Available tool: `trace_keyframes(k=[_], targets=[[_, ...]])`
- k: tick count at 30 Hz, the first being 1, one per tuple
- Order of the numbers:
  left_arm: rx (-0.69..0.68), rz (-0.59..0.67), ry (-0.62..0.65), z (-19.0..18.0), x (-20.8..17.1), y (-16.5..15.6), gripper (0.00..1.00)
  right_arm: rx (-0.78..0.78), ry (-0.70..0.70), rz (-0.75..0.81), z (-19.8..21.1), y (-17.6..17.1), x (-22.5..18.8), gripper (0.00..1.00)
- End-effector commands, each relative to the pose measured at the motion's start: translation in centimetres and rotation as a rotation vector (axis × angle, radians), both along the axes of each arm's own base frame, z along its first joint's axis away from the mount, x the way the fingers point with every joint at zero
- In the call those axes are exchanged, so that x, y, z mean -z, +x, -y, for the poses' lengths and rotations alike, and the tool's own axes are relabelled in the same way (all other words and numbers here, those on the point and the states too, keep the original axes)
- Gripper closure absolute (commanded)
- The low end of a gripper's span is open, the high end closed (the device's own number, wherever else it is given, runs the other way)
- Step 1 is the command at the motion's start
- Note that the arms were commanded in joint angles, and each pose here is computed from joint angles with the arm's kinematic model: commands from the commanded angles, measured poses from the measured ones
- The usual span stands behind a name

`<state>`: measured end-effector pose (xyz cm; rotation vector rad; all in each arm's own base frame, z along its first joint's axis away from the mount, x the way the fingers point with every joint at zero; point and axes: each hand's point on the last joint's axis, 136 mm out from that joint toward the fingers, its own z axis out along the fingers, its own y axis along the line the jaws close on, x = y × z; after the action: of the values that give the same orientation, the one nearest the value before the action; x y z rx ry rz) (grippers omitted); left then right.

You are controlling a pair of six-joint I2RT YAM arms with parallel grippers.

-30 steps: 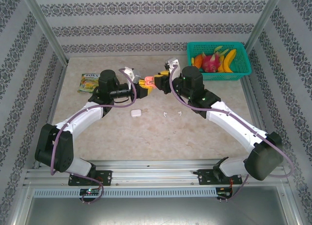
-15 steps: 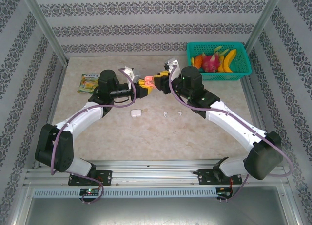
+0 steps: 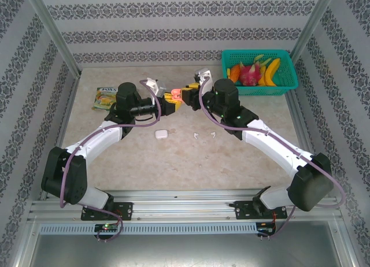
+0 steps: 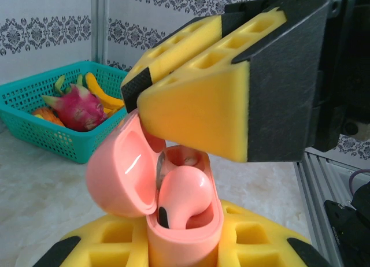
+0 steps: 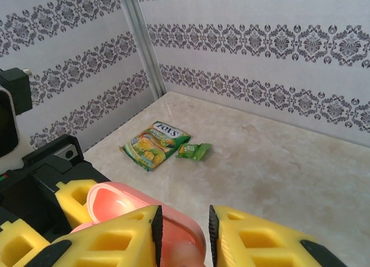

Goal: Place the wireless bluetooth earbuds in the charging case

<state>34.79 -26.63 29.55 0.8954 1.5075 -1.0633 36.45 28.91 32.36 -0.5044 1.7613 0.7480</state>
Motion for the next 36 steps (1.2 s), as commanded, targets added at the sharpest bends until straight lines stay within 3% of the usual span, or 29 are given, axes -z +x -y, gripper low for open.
trace_keyframes(k=[1, 22, 28, 36], targets=[[0.040, 0.071, -0.033, 0.6, -2.0, -0.8, 1.00, 0.020, 0.025, 0.004, 0.2, 0.6, 0.0, 0.71], [-0.089, 0.041, 0.017, -0.3, 1.2, 1.2, 1.00, 0.048, 0.158, -0.085, 1.6, 1.3, -0.4, 0.74], [-0.160, 0.033, 0.034, -1.1, 2.5, 1.7, 1.00, 0.160, 0.205, -0.231, 3.7, 3.0, 3.6, 0.73], [-0.404, 0.092, 0.035, -4.8, 2.6, 2.9, 1.00, 0.234, 0.240, -0.377, 4.6, 3.1, 9.2, 0.69]])
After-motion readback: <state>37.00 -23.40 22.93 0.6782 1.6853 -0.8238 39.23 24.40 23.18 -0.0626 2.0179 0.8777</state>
